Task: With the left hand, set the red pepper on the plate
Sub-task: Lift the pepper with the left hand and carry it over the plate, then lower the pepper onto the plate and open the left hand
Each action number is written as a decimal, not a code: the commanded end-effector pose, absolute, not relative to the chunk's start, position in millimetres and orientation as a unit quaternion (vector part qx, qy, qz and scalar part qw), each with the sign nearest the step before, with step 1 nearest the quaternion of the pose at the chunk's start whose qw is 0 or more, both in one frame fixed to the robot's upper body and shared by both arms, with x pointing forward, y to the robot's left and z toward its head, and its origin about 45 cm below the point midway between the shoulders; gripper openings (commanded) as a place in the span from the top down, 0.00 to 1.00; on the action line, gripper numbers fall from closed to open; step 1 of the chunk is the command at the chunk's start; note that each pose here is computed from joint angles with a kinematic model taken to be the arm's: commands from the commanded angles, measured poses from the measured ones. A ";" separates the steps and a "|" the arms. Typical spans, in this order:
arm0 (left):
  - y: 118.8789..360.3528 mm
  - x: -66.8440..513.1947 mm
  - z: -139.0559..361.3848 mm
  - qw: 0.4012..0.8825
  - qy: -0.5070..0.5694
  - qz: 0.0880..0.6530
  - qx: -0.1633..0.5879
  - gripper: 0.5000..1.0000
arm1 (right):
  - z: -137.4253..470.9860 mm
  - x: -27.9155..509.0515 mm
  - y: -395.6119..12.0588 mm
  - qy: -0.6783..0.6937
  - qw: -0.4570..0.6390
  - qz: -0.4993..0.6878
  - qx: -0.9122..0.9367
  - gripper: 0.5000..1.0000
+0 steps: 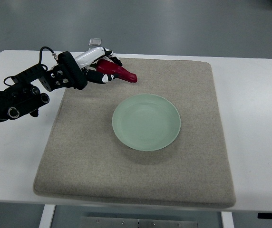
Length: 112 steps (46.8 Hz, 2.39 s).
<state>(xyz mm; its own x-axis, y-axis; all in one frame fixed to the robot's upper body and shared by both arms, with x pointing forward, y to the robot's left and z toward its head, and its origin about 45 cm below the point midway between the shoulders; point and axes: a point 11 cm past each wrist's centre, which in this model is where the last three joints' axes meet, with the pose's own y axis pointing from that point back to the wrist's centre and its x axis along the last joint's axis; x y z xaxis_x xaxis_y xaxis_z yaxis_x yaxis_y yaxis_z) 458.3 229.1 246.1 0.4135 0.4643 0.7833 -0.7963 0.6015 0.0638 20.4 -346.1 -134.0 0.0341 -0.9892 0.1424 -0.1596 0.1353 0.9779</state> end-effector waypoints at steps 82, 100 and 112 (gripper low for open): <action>167.9 396.4 214.6 0.883 -0.348 0.277 0.151 1.00 | -133.9 21.3 -346.1 -0.560 0.504 -0.411 0.513 0.14; 160.1 391.4 207.7 0.889 -0.336 0.276 0.144 1.00 | -133.9 20.3 -346.6 -0.560 0.504 -0.411 0.512 0.14; 159.0 392.0 212.0 0.889 -0.337 0.281 0.129 1.00 | -134.0 20.4 -346.1 -0.560 0.504 -0.412 0.513 0.14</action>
<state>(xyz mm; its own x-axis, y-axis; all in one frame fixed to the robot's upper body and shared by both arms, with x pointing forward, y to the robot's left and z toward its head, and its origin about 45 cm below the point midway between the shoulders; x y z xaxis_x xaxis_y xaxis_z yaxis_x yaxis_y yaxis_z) 391.7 159.3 210.1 0.6162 0.4062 0.6747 -0.5889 0.8065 0.0523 20.3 -346.2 -134.0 0.0341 -0.9892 0.1426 -0.1594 0.1354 0.9779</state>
